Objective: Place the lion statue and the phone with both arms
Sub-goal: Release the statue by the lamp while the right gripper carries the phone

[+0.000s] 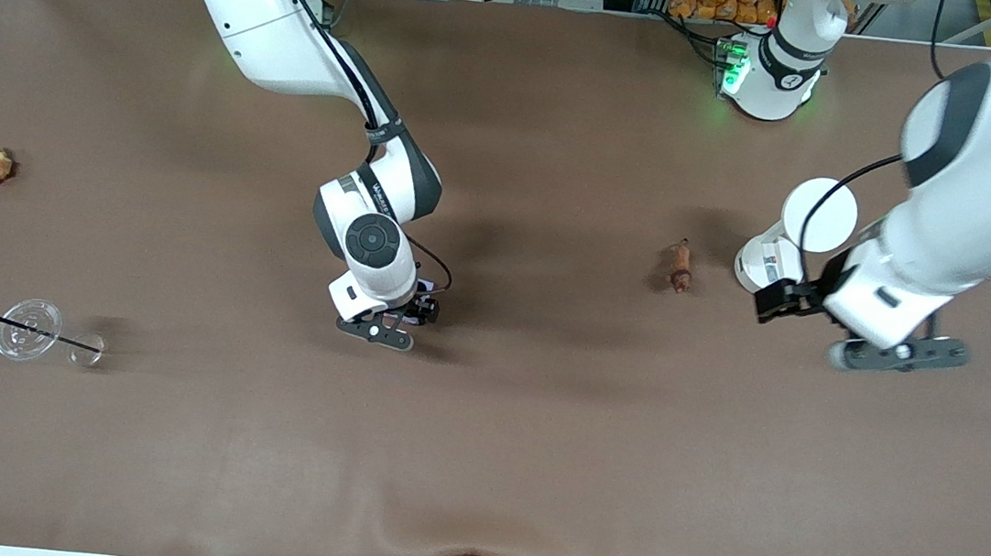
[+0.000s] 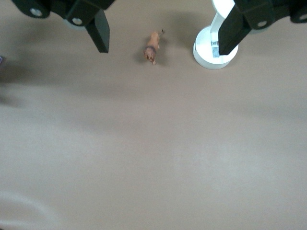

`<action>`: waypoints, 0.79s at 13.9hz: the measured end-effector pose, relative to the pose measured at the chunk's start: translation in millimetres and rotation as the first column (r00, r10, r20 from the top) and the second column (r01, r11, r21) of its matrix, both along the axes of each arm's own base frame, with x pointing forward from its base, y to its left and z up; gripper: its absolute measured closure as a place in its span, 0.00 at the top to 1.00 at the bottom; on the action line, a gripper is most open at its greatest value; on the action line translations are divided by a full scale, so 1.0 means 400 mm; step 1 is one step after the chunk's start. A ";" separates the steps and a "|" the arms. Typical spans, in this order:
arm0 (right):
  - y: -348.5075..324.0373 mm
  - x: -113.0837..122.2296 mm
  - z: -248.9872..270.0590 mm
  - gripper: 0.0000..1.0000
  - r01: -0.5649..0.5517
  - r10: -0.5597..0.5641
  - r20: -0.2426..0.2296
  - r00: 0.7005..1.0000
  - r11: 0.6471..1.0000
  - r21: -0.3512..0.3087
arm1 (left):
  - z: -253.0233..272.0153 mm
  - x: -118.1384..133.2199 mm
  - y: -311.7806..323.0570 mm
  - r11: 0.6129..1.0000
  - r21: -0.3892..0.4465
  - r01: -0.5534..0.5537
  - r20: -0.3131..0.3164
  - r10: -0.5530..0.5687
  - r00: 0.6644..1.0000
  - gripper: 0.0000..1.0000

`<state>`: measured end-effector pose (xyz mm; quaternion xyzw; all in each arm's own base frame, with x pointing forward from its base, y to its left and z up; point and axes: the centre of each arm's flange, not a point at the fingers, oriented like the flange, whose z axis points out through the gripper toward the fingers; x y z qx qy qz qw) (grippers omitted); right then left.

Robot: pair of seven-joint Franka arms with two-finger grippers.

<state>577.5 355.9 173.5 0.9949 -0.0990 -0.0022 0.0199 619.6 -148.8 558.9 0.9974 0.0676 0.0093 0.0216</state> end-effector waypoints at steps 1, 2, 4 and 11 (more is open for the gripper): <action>-0.013 0.014 0.009 0.84 0.008 -0.008 0.010 1.000 1.000 -0.004 | 0.035 -0.007 0.007 1.000 -0.002 -0.004 0.005 0.004 1.000 1.00; -0.037 0.041 0.034 0.84 0.022 -0.022 0.031 0.999 1.000 -0.009 | 0.069 -0.016 0.009 1.000 -0.005 -0.004 0.015 0.004 1.000 1.00; -0.122 0.120 0.139 0.84 0.016 -0.014 0.083 0.996 1.000 -0.025 | 0.149 -0.052 0.018 1.000 -0.006 -0.006 0.043 0.006 0.999 1.00; -0.675 0.312 0.318 0.84 -0.164 0.170 0.082 0.982 0.984 -0.069 | 0.275 -0.157 0.181 0.999 0.011 0.050 0.014 -0.050 0.999 1.00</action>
